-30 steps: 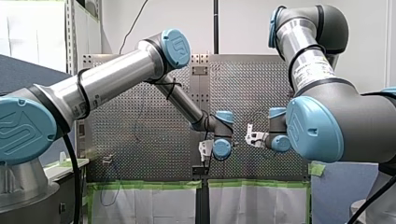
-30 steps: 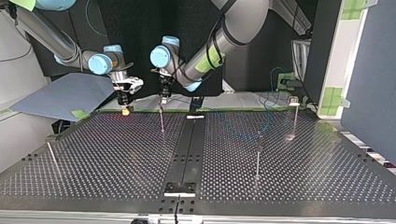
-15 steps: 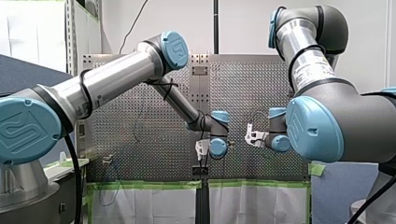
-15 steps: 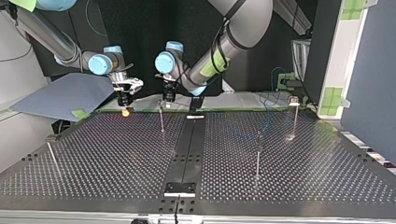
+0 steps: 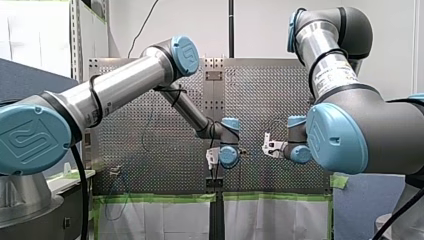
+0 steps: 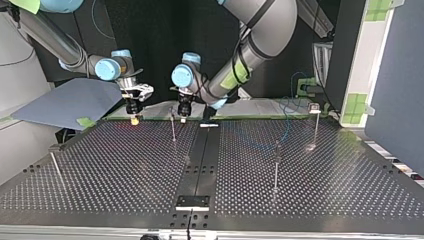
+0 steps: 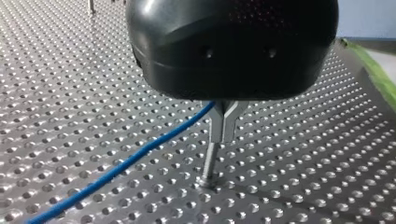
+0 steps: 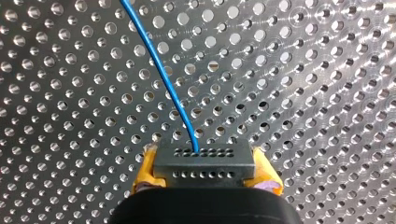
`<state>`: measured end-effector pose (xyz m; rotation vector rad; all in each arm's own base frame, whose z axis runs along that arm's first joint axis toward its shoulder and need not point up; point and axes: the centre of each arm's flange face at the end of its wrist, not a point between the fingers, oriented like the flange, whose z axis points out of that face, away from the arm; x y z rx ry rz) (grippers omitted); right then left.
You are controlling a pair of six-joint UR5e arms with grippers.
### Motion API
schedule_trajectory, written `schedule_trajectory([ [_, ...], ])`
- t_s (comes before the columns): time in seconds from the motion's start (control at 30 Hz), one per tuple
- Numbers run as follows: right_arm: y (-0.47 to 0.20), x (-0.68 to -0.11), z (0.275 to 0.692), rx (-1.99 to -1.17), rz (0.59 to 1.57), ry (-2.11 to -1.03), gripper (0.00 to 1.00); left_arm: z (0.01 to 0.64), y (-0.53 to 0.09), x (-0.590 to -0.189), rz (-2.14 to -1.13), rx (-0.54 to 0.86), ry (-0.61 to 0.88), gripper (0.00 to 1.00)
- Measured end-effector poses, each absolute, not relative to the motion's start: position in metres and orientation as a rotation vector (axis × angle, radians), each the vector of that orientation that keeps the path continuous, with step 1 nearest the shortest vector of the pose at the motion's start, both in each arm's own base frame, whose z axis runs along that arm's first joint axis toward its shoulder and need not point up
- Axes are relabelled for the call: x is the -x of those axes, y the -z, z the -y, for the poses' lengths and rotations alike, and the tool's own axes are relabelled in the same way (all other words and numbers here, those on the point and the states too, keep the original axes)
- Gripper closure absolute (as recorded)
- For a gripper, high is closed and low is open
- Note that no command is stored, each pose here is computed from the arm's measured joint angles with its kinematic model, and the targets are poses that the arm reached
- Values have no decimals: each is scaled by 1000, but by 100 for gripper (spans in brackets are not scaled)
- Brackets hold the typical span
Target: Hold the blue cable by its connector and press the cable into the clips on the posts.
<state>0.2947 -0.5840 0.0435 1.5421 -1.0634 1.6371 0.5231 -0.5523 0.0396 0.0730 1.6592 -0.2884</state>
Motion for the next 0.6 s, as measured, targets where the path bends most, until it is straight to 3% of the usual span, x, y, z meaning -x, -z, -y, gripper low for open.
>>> schedule_trajectory([
  [0.6,-41,-296,593,-1531,1056,-1644,100,525,-29,-565,-1673,-63,276,100],
])
